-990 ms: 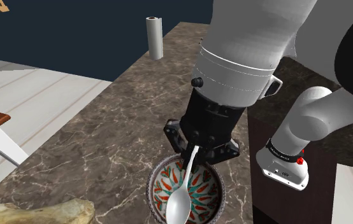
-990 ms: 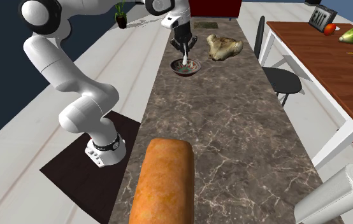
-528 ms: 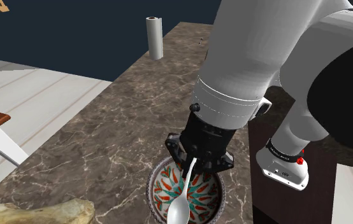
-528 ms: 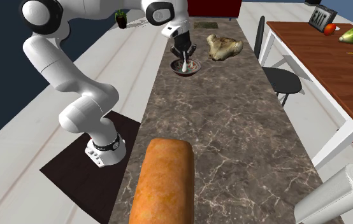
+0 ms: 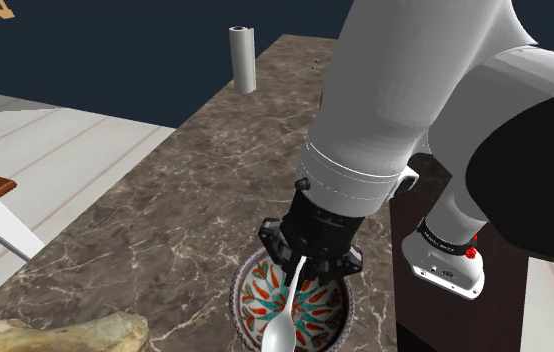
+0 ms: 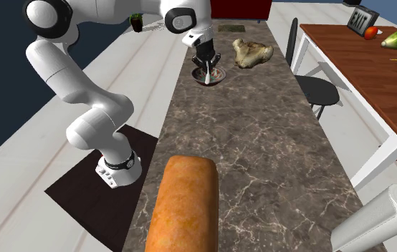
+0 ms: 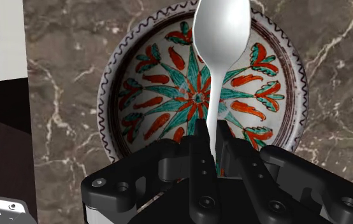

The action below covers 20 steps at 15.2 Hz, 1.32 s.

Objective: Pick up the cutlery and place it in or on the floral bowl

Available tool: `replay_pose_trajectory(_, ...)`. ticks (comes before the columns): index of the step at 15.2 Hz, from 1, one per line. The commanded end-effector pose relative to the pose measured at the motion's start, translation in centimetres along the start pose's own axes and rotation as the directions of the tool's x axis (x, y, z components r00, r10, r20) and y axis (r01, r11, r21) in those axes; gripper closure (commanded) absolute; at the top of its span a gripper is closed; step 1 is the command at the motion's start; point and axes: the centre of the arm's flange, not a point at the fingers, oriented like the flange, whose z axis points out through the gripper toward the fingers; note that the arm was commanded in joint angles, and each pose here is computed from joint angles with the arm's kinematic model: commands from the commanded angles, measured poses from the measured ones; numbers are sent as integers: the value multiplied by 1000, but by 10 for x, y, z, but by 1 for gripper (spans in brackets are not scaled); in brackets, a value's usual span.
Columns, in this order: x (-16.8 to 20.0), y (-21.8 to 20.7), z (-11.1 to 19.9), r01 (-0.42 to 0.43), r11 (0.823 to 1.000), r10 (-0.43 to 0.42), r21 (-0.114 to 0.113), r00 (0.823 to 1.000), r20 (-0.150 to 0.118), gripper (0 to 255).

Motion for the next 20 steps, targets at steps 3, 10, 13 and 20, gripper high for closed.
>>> replay_pose_trajectory(3,0,0,0,0,1000,0,0,1000,0,0)
replay_pose_trajectory(10,0,0,-26,0,1000,0,0,1000,0,0)
replay_pose_trajectory(13,0,0,-50,0,1000,0,0,1000,0,0)
replay_pose_trajectory(20,0,0,-50,0,1000,0,0,1000,0,0)
